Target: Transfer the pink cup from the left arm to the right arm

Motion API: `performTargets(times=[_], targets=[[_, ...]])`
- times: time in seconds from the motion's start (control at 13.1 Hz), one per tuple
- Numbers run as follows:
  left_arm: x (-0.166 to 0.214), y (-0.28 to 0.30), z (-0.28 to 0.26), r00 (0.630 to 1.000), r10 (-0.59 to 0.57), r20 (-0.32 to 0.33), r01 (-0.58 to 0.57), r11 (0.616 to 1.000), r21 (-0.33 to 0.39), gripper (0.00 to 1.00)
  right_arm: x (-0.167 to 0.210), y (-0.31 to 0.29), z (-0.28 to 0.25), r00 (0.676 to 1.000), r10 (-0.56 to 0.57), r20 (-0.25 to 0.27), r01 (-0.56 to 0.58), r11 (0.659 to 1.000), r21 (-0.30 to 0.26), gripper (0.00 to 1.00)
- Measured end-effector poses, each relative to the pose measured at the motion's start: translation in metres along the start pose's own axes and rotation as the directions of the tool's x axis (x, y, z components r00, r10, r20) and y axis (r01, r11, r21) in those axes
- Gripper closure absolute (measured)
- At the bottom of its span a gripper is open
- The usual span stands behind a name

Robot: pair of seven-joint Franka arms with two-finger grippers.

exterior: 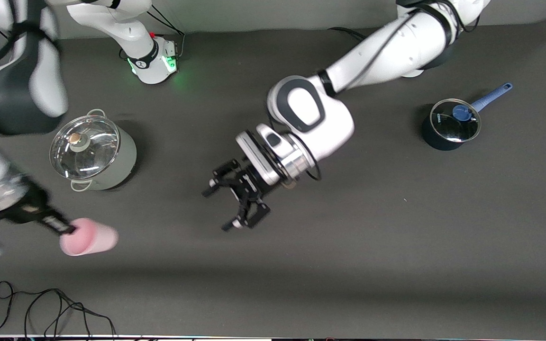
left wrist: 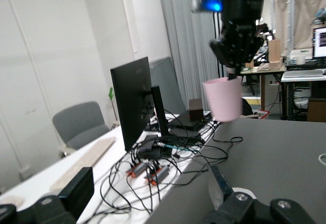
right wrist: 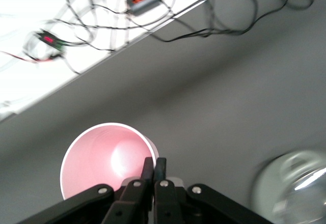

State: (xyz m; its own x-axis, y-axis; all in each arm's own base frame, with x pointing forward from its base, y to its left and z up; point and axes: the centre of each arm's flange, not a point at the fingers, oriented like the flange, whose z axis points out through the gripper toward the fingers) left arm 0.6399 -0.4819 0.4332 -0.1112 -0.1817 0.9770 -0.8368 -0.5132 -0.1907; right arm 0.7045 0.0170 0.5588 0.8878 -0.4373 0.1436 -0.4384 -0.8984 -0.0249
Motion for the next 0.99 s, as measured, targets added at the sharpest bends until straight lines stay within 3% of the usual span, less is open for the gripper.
performTargets(times=[0.08,0.23,0.38,0.53,0.76,0.99], targets=[[-0.011,-0.026,-0.007,0.999,0.033,-0.027,-0.034,0.999,-0.037,0.0,0.012,0.036,0.011,0.995,-0.094,0.045,0.095,0.995,-0.022,0.98],[-0.032,-0.078,-0.027,0.992,0.09,-0.09,-0.1,0.987,-0.125,0.0,0.032,0.104,0.024,0.951,-0.289,0.105,0.293,0.956,-0.023,0.98],[-0.051,-0.122,-0.056,0.986,0.118,-0.12,-0.142,0.967,-0.212,0.0,0.051,0.169,0.037,0.912,-0.395,0.109,0.399,0.917,-0.014,0.98],[-0.055,-0.16,-0.089,0.986,0.126,-0.109,-0.157,0.924,-0.35,0.0,0.059,0.196,0.072,0.902,-0.426,0.065,0.428,0.903,-0.024,0.98],[-0.042,-0.205,-0.153,0.988,0.116,0.101,-0.038,0.822,-0.568,0.0,0.044,0.187,0.153,0.894,-0.448,-0.009,0.448,0.893,-0.041,0.98],[-0.025,-0.216,-0.2,0.941,0.147,0.304,0.098,0.743,-0.662,0.0,0.018,0.163,0.213,0.874,-0.486,-0.014,0.485,0.874,-0.038,0.98]])
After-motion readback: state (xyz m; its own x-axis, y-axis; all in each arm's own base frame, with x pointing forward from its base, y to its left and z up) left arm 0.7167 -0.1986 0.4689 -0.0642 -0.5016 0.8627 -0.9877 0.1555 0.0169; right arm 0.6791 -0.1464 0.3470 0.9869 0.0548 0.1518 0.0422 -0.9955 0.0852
